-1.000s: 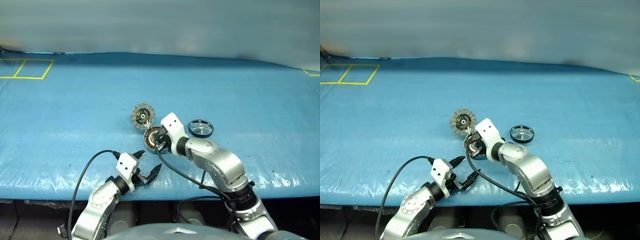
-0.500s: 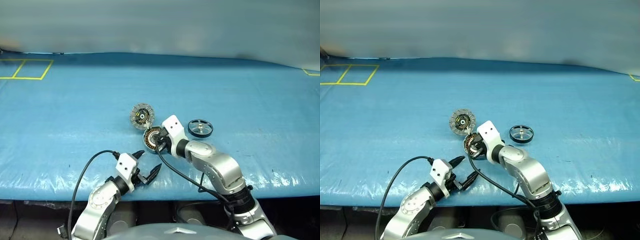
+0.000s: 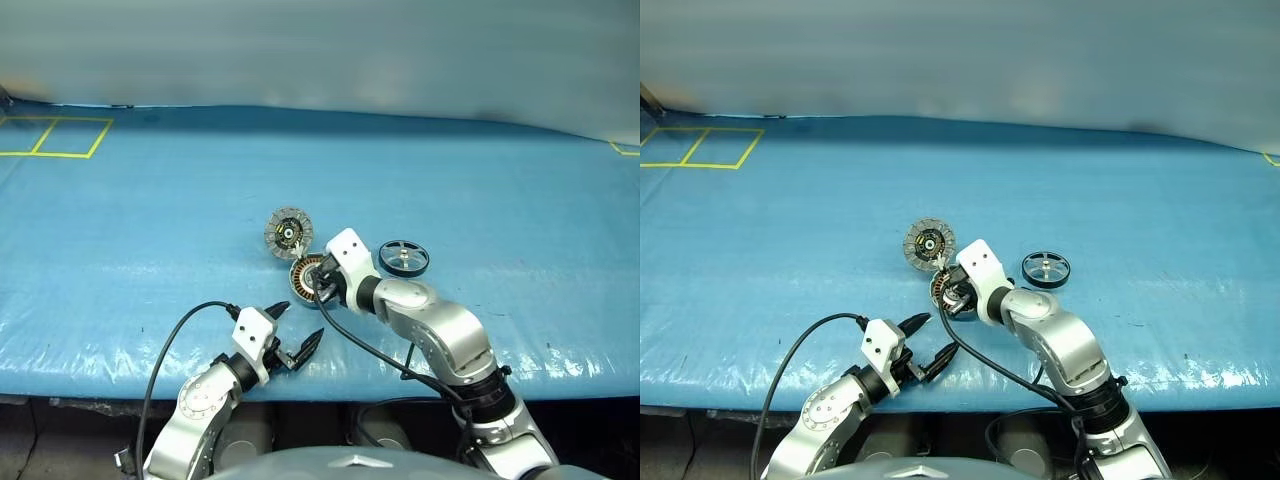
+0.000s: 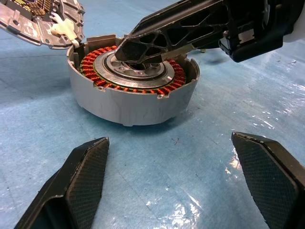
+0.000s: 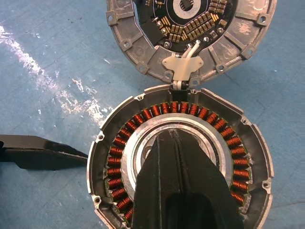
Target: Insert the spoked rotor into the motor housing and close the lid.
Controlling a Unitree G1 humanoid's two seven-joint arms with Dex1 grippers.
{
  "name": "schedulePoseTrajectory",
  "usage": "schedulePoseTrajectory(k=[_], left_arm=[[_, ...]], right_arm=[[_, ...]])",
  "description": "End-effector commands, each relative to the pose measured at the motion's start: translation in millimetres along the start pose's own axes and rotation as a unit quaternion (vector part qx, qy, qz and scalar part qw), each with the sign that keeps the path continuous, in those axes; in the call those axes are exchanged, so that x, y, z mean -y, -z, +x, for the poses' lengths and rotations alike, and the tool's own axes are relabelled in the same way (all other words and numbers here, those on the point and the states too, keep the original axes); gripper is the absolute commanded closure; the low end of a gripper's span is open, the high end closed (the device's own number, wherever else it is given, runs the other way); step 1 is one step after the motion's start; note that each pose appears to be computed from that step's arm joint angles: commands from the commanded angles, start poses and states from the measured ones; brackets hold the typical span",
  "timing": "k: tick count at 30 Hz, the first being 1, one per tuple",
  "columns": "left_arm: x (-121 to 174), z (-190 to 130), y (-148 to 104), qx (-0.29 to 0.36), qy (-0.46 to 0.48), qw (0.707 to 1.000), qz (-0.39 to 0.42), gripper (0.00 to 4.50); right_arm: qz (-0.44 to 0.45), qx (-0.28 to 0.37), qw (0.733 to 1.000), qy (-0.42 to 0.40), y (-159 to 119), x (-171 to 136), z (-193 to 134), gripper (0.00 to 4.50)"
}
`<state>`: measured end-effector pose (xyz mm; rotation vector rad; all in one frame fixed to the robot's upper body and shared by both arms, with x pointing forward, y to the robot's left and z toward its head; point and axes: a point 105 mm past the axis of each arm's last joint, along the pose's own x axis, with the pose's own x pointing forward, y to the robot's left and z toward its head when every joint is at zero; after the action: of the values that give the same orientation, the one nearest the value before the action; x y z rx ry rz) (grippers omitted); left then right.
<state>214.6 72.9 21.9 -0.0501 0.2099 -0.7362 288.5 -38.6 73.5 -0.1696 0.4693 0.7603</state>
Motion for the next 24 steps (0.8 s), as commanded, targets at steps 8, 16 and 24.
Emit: schedulePoseTrajectory(k=[8,16,24], left_arm=[[3,1,-3,0.006,0.003,1.000,-0.004,0.00],[3,2,-4,0.008,0.003,1.000,-0.004,0.00],[3,3,-5,0.000,0.014,0.999,0.040,0.00]], right_arm=[[-0.020,-0.036,0.999,0.004,7,3,-2,4.47],[-0.040,-0.007,0.999,0.009,-19,8,-12,4.47],[-0.122,0.005,0.991,0.055,-49,52,-48,4.47]])
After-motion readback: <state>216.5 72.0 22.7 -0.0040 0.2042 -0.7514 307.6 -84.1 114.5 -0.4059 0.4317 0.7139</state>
